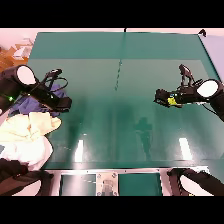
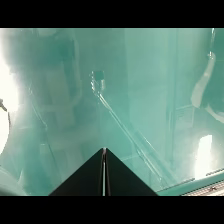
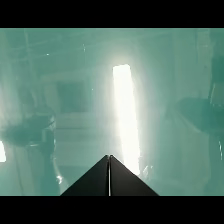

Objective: Fold the shirts.

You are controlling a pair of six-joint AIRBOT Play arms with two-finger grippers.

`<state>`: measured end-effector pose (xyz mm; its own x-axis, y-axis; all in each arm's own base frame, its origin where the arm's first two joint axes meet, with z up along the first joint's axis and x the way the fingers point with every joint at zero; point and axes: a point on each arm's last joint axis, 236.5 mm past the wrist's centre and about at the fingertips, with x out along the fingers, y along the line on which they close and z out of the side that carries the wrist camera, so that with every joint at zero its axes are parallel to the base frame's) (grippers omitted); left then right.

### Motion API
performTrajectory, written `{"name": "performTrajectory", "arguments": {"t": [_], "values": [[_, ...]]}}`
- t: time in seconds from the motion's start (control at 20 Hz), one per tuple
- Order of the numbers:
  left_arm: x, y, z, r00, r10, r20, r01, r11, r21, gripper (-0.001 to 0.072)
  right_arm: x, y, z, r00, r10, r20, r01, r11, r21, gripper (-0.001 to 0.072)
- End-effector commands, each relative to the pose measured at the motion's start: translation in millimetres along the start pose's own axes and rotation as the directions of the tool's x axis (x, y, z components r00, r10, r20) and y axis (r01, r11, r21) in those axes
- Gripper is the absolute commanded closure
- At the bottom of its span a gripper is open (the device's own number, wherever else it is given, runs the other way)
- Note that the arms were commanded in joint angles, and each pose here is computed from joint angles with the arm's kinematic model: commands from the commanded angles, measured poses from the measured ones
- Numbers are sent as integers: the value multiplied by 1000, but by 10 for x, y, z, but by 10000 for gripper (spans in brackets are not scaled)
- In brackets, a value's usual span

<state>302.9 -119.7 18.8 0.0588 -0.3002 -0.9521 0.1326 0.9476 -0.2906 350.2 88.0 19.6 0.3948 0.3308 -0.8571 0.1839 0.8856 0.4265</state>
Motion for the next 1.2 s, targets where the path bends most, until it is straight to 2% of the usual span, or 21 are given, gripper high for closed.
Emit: {"name": "performTrajectory", "arguments": {"t": [0.0, 0.2, 0.4, 0.45, 0.5, 0.55, 0.7, 0.75, 0.8, 0.95, 1.15], "values": [[1, -1, 34, 1000, 0, 14, 0, 1000, 1, 686, 1, 1, -2, 1000, 0, -1, 0, 1000, 0, 693], [-12, -65, 245, 994, -27, 104, 28, 1000, -3, 686, 1, 10, 38, 1000, 4, 17, -4, 1000, 1, 693], [-60, -8, 532, 974, -3, 225, -1, 1000, 16, 685, -2, 1, 85, 999, 2, 36, -2, 1000, 0, 693], [-73, 7, 583, 969, 4, 246, -8, 1000, 18, 636, -1, 5, 90, 999, 4, 37, -4, 1000, 1, 693], [-89, 87, 641, 962, 37, 271, -45, 999, 24, 220, -1, 12, 97, 999, 7, 40, -7, 1000, 3, 693], [-121, 263, 703, 948, 111, 297, -114, 993, -9, -6, 0, 29, 103, 999, 13, 44, -13, 1000, 4, 693], [-314, 1043, 867, 856, 383, 346, -358, 924, -136, 4, -2, 38, 131, 998, 17, 55, -17, 1000, 5, 690], [-280, 1254, 856, 852, 415, 320, -381, 910, -165, 4, -3, 42, 155, 998, 18, 65, -18, 1000, 5, 640], [-175, 1472, 806, 862, 430, 269, -387, 900, -200, 4, -7, 49, 197, 996, 21, 83, -21, 1000, 4, 556], [206, 1921, 734, 882, 441, 162, -394, 882, -259, 4, -7, 63, 313, 991, 28, 130, -29, 1000, 5, 442], [567, 2017, 877, 891, 421, 170, -385, 899, -212, 12, -17, 73, 376, 987, 32, 157, -34, 999, 5, 439]]}}
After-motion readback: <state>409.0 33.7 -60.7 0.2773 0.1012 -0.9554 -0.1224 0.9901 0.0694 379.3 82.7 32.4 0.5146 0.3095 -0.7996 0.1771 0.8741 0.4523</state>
